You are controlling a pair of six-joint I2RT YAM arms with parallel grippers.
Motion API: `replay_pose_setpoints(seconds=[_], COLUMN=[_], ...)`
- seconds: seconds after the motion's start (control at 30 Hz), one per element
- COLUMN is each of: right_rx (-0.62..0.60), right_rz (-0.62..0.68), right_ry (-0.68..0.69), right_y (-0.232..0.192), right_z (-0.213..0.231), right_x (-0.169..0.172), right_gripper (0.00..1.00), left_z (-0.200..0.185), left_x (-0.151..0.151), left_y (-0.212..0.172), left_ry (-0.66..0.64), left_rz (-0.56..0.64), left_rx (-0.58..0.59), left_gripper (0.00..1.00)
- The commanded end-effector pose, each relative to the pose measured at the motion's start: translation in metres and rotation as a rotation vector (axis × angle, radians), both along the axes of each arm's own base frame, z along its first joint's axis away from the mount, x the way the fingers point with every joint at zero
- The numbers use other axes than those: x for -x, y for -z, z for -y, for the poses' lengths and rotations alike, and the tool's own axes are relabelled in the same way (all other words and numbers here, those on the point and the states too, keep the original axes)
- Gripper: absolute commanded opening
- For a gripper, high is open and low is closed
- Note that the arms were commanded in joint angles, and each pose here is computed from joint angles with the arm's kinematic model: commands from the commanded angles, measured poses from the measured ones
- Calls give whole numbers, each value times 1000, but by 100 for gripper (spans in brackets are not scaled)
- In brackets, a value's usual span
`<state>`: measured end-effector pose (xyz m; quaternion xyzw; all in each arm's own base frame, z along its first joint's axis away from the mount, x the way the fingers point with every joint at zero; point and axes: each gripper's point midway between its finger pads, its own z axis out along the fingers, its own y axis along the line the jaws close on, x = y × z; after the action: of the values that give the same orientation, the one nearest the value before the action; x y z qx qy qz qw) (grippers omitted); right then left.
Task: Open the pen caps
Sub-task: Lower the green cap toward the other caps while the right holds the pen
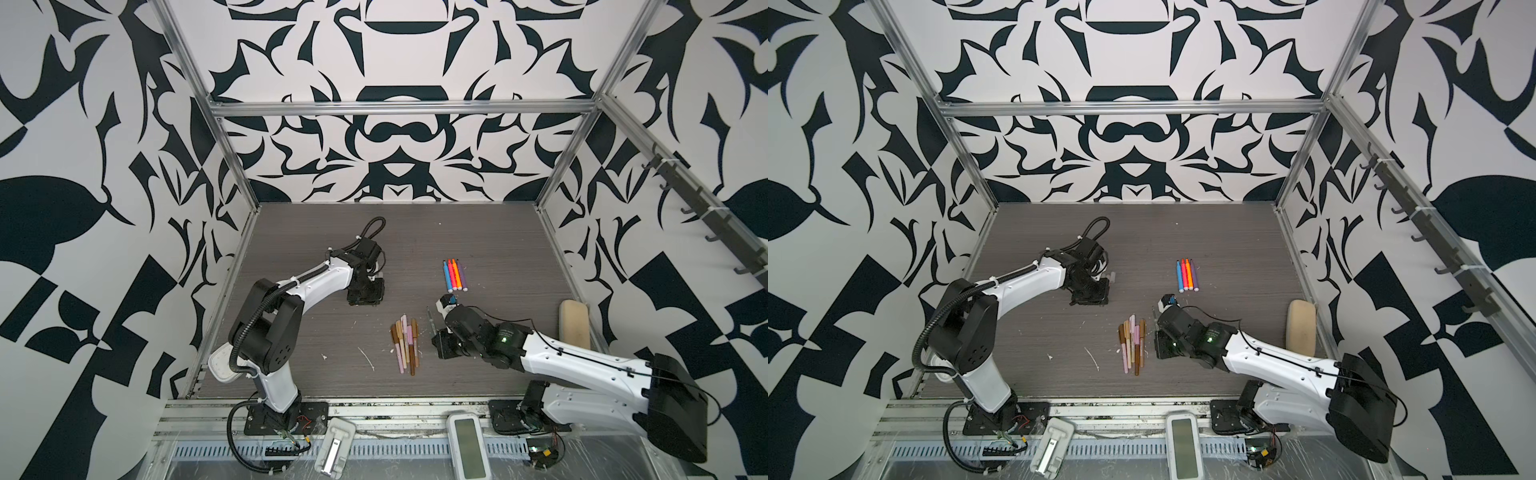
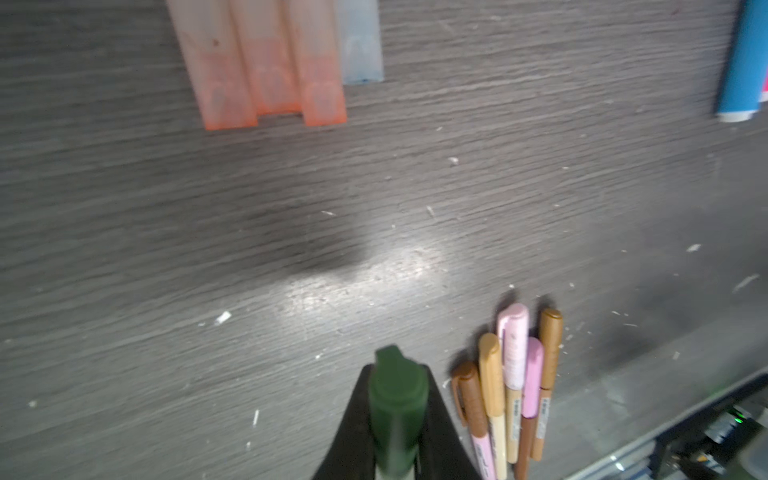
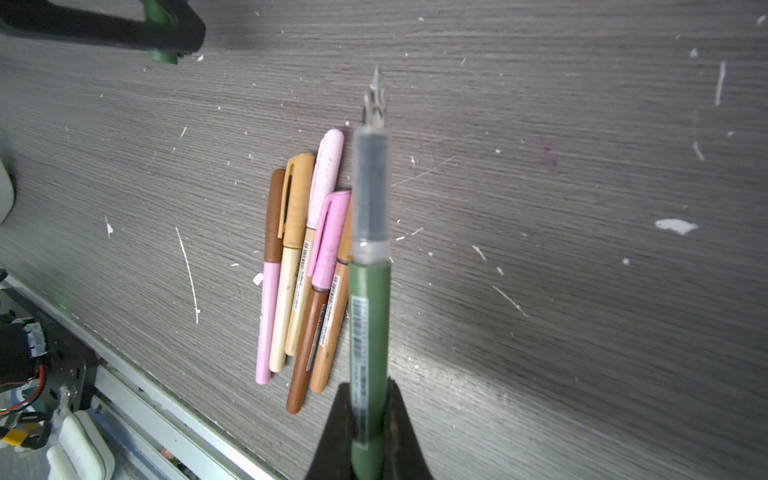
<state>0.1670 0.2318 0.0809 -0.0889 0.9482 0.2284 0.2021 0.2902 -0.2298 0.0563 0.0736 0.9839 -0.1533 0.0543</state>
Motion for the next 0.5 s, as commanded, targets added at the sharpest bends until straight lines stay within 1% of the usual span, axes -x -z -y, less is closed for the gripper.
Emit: replay_pose_setpoints(seconds=[0.0, 0.2, 0.47], right_rx=[-6, -8, -7], right_rz=[21, 21, 17], right_ry=[24, 24, 24], right_y=[-5, -6, -4], right_z=[3, 4, 5], right_x=[-3, -2, -1], right_gripper=[0, 0, 0], left_z=[-15, -17, -19], left_x=[10, 9, 9], left_y=[19, 31, 39], left_ry=[-2, -8, -11], left_rz=[-55, -74, -88], left_rx=[-80, -104, -123], left_gripper=[10, 13, 19])
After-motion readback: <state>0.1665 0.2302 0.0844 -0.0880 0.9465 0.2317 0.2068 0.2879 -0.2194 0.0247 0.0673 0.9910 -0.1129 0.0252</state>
